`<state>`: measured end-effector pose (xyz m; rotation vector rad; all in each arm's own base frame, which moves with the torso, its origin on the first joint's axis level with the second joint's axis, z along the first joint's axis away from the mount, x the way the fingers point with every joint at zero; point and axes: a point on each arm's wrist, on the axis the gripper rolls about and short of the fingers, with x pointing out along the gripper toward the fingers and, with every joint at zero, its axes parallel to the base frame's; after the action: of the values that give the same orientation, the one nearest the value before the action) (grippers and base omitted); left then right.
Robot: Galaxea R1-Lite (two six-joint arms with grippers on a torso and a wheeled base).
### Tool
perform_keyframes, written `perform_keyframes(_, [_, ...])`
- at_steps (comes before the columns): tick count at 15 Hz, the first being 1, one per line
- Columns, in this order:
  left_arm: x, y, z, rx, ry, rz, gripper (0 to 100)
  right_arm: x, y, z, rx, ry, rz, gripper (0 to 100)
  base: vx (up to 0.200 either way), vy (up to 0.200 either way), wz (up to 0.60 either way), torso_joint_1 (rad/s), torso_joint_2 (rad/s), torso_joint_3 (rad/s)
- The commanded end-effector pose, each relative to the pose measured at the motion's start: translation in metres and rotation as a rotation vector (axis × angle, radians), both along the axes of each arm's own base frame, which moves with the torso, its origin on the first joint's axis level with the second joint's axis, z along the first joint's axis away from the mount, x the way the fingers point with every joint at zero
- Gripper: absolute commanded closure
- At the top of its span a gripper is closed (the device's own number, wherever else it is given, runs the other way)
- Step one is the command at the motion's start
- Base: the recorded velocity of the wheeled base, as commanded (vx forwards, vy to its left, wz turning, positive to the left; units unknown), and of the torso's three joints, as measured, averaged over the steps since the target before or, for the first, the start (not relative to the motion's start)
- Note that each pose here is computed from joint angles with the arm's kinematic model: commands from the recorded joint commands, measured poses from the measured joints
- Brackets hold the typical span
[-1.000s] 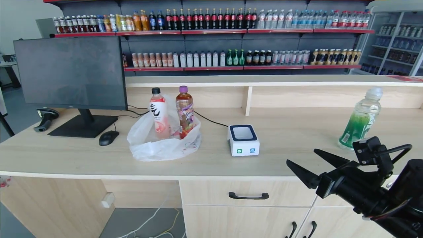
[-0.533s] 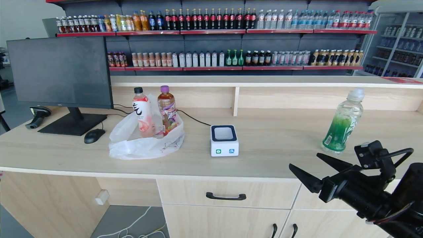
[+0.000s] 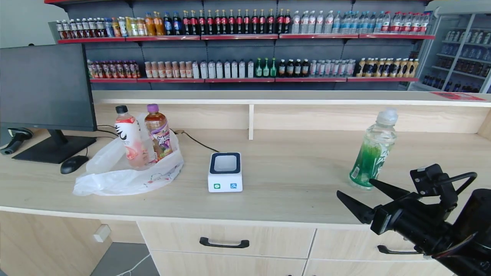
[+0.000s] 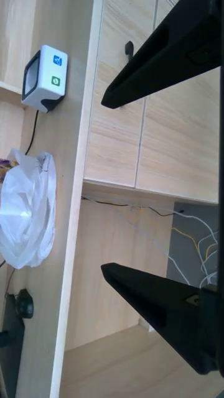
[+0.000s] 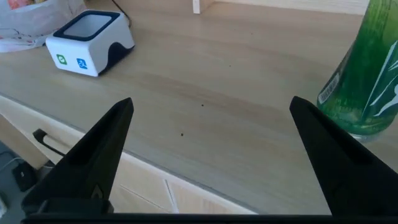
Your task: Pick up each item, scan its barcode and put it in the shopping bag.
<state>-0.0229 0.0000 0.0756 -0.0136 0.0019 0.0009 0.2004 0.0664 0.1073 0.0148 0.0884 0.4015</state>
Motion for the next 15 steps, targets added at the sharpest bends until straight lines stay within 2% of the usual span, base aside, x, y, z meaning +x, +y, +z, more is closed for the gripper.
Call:
perform_keyframes(1, [0.0,0.0,0.0,0.0,0.0,0.001,0,0.002,0.001,-0.001,-0.001,0.004,0.001,0,0.2,-0.2,0.0,0.017,0.0,0.002])
perform_keyframes(3, [0.0,0.0,0.0,0.001,0.0,-0.001,0,0.001,0.0,-0.002,-0.002,0.007,-0.001,0,0.2,-0.2,0.0,0.002,0.0,0.007])
perform_keyframes(8, [0.0,0.0,0.0,0.001,0.0,-0.001,0,-0.013,-0.012,-0.007,-0.012,0.047,-0.039,0,0.0,0.0,0.0,0.0,0.0,0.0])
perform_keyframes(15, [0.0,0.0,0.0,0.001,-0.003,-0.001,0,-0.014,-0.026,-0.001,-0.003,0.019,-0.11,0,0.0,0.0,0.0,0.0,0.0,0.0])
